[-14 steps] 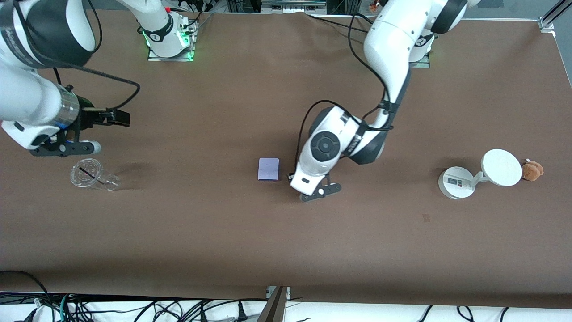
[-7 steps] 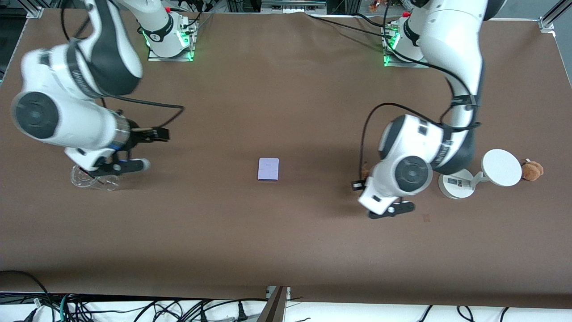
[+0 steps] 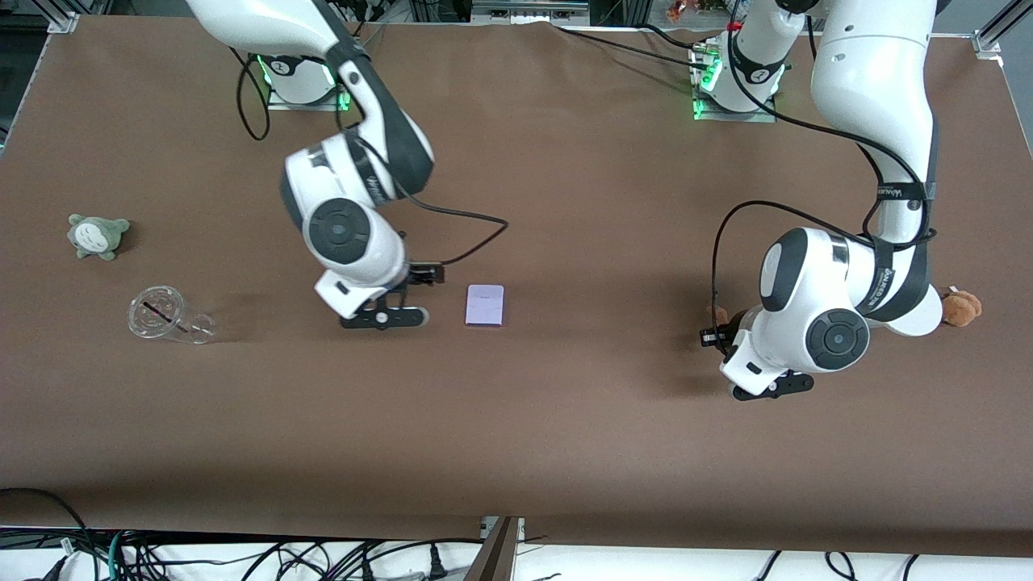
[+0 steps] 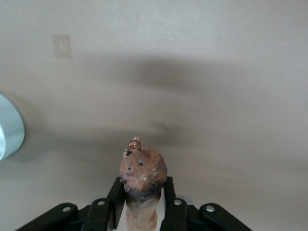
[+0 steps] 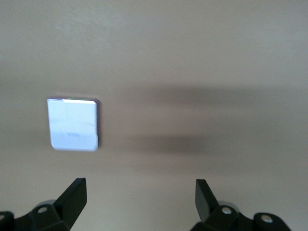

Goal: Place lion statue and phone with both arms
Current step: 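Carry the lion to the lamp while the right gripper grasps the phone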

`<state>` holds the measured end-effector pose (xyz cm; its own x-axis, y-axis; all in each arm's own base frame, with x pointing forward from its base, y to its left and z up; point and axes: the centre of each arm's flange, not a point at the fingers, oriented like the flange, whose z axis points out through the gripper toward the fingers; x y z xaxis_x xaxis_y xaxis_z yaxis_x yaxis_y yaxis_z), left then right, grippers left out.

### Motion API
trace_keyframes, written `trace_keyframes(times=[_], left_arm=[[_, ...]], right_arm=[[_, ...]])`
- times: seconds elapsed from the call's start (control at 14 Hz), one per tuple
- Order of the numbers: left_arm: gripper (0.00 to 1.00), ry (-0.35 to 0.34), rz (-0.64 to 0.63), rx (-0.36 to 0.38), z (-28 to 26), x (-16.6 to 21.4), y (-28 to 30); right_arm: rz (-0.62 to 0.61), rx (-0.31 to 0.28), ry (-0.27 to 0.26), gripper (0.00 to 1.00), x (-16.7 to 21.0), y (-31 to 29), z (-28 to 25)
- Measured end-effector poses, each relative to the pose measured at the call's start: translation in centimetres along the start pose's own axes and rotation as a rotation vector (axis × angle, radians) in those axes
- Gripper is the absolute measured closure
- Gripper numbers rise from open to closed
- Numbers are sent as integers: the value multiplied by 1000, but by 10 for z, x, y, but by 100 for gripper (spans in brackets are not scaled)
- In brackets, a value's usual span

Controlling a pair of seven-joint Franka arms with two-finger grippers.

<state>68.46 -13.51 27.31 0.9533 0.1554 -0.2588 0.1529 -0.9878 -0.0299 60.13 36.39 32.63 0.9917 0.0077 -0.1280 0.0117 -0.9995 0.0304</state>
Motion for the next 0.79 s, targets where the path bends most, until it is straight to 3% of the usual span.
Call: trace_keyframes(times=[0.36, 0.79], left_arm=[[63, 13, 30, -14, 26, 11, -39], [63, 3, 28, -26, 44, 20, -87]], right_arm=[[91, 39, 100, 0, -16, -77, 69], [108, 64, 154, 0, -12, -93, 120]])
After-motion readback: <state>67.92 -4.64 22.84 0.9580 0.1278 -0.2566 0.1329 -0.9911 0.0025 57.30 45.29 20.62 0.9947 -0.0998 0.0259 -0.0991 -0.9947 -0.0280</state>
